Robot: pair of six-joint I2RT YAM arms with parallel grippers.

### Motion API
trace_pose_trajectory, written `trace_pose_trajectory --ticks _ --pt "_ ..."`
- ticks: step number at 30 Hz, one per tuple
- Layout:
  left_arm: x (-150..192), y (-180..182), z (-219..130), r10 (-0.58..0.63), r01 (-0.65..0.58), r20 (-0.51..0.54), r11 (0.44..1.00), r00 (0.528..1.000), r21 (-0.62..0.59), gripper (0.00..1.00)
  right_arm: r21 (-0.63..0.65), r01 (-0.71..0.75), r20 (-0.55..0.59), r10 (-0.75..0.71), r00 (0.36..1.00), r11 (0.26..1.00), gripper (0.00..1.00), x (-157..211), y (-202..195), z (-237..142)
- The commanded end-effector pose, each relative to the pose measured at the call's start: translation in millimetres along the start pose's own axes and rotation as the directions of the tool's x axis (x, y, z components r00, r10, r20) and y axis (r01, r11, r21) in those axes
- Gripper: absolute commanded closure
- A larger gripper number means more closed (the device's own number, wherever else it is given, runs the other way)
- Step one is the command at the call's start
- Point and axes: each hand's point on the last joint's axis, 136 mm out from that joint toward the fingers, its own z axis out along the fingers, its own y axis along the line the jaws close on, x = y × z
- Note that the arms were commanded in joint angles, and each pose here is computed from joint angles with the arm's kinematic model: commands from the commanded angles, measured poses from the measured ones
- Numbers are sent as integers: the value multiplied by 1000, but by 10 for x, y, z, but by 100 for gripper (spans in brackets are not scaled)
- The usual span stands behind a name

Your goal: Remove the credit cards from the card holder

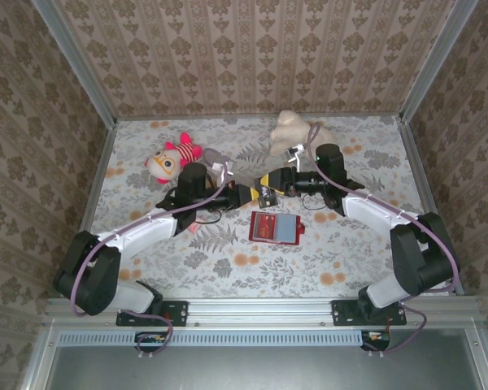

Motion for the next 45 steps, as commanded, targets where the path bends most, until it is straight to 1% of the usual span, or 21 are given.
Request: trace_pose_trajectory --ticks 1,2,5,7,11,15,18,20,22,24,26,27,28,29,31,33,35,37,39,41,45 --pt "-33 -122 -77 10 -11 25 998 1000 68 100 -102 68 -7 -69 998 992 67 10 289 -79" --pt "-40 -119 -79 -1 -2 30 997 1000 77 100 -105 76 -6 -77 997 992 76 11 306 -88" --pt "-72 -139 -86 -27 22 50 994 998 107 100 -104 67 -11 -69 998 992 93 11 336 -95" --pt "-96 -161 -91 -44 36 63 992 997 120 98 -99 58 -1 -58 998 993 96 -3 356 -99" --pt "-157 -221 -108 -74 56 114 986 991 155 69 -79 26 41 -23 999 997 97 -59 410 -80" --pt "-231 -235 -123 -94 64 186 985 978 163 60 -84 -34 95 42 995 996 96 -122 453 -17" --pt "-251 -291 -131 -89 50 205 981 975 185 63 -108 -63 112 76 991 992 95 -119 506 51" --pt "-314 -312 -167 -89 40 246 980 965 197 67 -103 -76 122 89 989 992 95 -111 491 58" --pt "-325 -338 -184 -89 34 254 976 963 213 72 -102 -85 125 98 987 991 95 -102 484 50" --pt "-320 -353 -189 -87 30 253 975 963 221 81 -104 -93 123 106 987 990 94 -90 485 46" --pt "-325 -365 -195 -81 23 255 974 964 225 94 -94 -111 118 121 986 989 89 -70 458 44" --pt "-324 -361 -201 -79 20 255 974 964 224 97 -81 -126 118 135 984 989 82 -70 425 36" --pt "-323 -346 -207 -80 23 254 975 964 220 100 -63 -150 115 156 981 987 70 -59 378 26" --pt "-332 -329 -220 -79 22 256 976 963 216 100 -44 -167 116 171 978 985 59 -56 335 10" --pt "-342 -245 -253 -84 34 261 981 962 190 100 5 -191 127 189 974 982 44 -39 228 -33" --pt "-337 -113 -278 -90 55 258 989 962 139 100 71 -197 146 185 972 978 33 -15 137 -111" --pt "-268 96 -276 -92 87 223 996 970 31 100 165 -223 157 197 968 961 25 56 -46 -192" --pt "-178 311 -307 -70 93 174 987 982 -131 100 235 -246 172 208 963 941 21 107 -223 -268" --pt "-114 487 -411 -17 54 121 949 993 -311 100 297 -264 177 219 960 918 18 172 -401 -326" --pt "-117 619 -576 54 -15 69 882 996 -472 100 359 -275 171 226 959 892 17 258 -567 -365" --pt "-225 740 -851 142 -115 -10 759 990 -641 100 451 -308 163 262 951 838 17 397 -834 -411"
